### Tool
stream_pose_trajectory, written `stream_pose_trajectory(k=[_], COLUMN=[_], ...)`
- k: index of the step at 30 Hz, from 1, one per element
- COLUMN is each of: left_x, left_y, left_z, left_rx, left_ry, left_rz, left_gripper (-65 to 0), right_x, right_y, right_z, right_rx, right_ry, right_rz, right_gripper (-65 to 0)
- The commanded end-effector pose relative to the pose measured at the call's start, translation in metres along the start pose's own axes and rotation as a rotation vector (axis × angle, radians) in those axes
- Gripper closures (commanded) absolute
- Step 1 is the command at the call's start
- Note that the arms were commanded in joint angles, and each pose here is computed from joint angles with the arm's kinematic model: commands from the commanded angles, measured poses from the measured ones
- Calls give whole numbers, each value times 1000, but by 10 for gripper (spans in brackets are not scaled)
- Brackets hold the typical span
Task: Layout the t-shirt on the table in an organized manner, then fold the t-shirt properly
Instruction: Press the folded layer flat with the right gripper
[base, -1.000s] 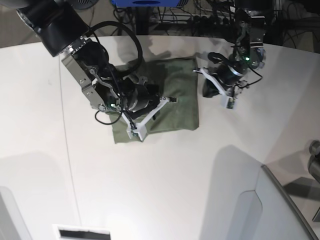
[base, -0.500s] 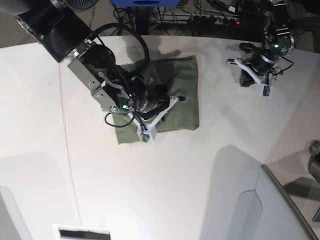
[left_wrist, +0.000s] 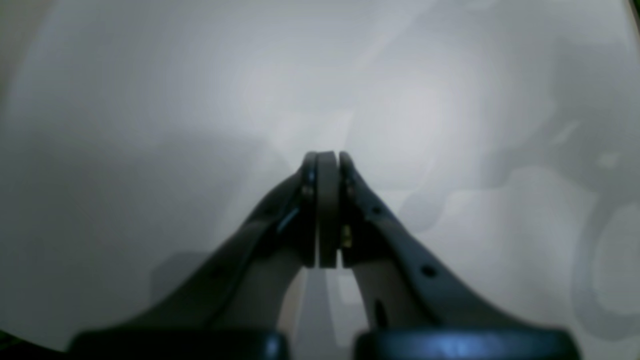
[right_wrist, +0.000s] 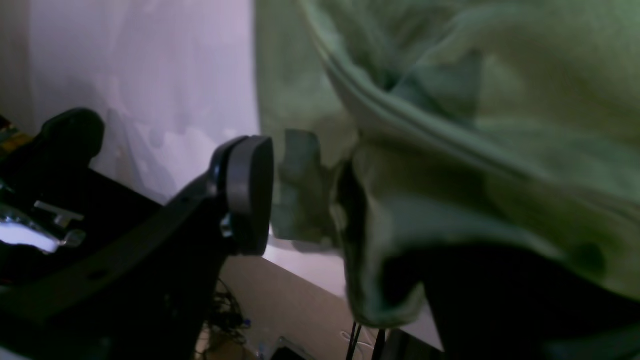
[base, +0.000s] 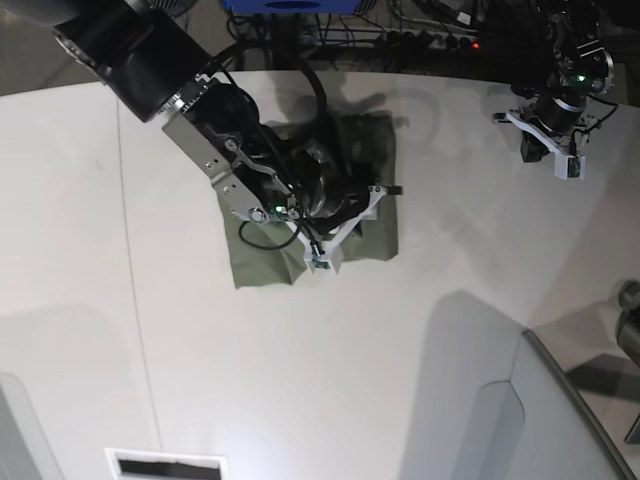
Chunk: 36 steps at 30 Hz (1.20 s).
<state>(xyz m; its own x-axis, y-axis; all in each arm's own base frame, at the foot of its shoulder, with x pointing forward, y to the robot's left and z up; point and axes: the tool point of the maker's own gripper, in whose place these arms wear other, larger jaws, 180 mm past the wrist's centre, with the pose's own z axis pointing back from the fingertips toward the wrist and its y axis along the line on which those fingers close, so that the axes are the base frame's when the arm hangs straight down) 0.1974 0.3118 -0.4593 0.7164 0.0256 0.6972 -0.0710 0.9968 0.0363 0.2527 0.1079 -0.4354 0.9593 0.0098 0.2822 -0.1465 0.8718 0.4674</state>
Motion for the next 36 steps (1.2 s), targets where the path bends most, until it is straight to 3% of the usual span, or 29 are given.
stream_pose_trajectory(k=[1, 7, 13, 17, 19, 21, 23, 26, 30, 36], left_x=[14, 14, 13, 13, 13, 14, 15, 17, 17, 17], left_y=[5, 5, 5, 9, 9, 20, 33, 44, 47, 36], left_z=[2, 2, 2, 2, 2, 6, 10, 15, 15, 14], left_rx=[3, 3, 4, 8, 9, 35, 69, 97, 102, 53], left_ry=[-44, -44, -40, -37, -38, -44, -53, -61, -62, -62], left_rz=[-11, -10, -8, -14, -13, -3, 17, 27, 27, 16], left_gripper=[0, 0, 0, 0, 0, 0, 0, 0, 0, 0], right_x=[10, 6, 16, 24, 25, 32, 33, 29, 25, 18], right_y=[21, 45, 81, 64, 50, 31, 10, -26, -64, -88], right_z=[4, 0, 9, 33, 51, 68, 78, 84, 80, 63], right_rx=[45, 73, 215, 191, 175, 149, 120, 68, -17, -71], right_ry=[-24, -15, -62, -102, -139, -190, -218, -238, -218, -189], right_rz=[30, 98, 311, 327, 303, 209, 74, -39, -68, -84], right_gripper=[-312, -312, -306, -284, -167, 0, -17, 0, -2, -2])
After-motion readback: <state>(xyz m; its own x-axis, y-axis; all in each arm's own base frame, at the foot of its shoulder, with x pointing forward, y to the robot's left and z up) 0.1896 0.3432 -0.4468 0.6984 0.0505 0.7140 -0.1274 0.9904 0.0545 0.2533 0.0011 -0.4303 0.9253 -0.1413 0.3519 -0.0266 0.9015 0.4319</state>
